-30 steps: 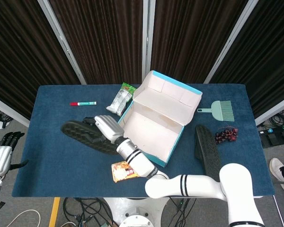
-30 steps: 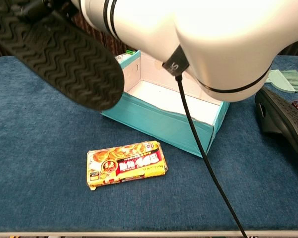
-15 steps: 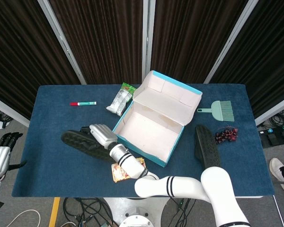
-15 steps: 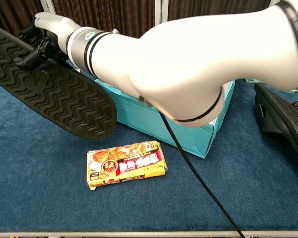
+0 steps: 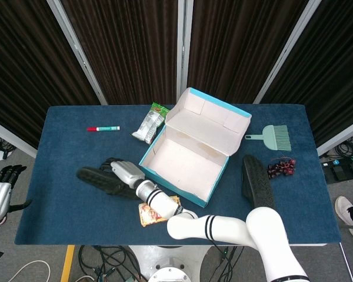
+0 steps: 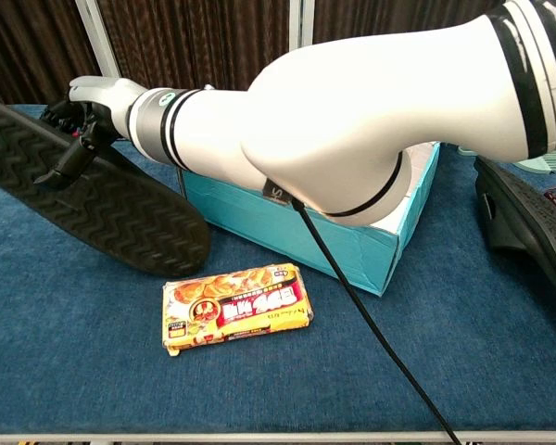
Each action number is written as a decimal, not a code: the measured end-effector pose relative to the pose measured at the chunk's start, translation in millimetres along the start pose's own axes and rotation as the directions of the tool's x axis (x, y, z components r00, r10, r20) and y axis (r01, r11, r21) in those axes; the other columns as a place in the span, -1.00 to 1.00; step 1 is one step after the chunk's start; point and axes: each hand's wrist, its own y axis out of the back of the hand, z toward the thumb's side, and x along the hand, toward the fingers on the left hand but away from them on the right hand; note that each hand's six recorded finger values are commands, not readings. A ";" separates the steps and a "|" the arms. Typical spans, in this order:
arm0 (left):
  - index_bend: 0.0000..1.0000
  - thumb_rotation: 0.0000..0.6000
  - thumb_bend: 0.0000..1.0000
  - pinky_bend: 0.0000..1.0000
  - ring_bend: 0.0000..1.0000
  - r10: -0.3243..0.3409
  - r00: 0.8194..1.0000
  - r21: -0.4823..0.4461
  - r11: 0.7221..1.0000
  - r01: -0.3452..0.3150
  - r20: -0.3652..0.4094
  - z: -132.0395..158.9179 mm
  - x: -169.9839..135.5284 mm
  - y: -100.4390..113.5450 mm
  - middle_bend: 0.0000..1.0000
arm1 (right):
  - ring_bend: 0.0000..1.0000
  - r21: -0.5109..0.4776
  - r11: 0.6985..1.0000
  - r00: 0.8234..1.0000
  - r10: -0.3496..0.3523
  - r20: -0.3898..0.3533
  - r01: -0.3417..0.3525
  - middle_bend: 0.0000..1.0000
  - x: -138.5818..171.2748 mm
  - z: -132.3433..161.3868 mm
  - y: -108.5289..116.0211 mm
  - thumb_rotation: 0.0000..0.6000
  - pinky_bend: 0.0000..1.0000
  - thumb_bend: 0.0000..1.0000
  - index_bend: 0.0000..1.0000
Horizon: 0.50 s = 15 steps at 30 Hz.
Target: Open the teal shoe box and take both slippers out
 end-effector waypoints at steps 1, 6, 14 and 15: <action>-0.70 1.00 -0.78 -0.29 -0.80 -0.001 1.000 0.000 1.000 0.001 0.000 0.1 0.0 -0.3 -0.75 | -1.00 0.001 1.000 1.000 -0.010 0.000 0.010 -0.89 0.1 -0.4 2.5 1.00 -1.00 -0.81 -1.00; -0.70 1.00 -0.78 -0.29 -0.80 -0.002 1.000 0.003 1.000 0.002 0.000 0.1 -0.2 -0.3 -0.75 | -1.00 0.021 0.997 0.997 -0.075 -0.012 0.076 -0.98 1.3 -0.9 14.5 1.00 -1.00 -0.81 -1.00; -0.70 1.00 -0.78 -0.29 -0.80 0.003 1.000 0.006 1.000 -0.003 0.005 1.8 0.7 1.6 -0.75 | -1.00 0.056 0.978 0.978 -0.195 -0.074 0.200 -0.98 16.2 6.0 44.4 1.00 -1.00 -0.82 -1.00; -0.70 1.00 -0.78 -0.29 -0.80 0.005 1.000 0.006 1.000 -0.005 0.007 2.4 0.9 2.0 -0.75 | -1.00 0.064 0.975 0.975 -0.209 -0.081 0.214 -0.98 20.0 5.9 49.8 1.00 -1.00 -0.83 -1.00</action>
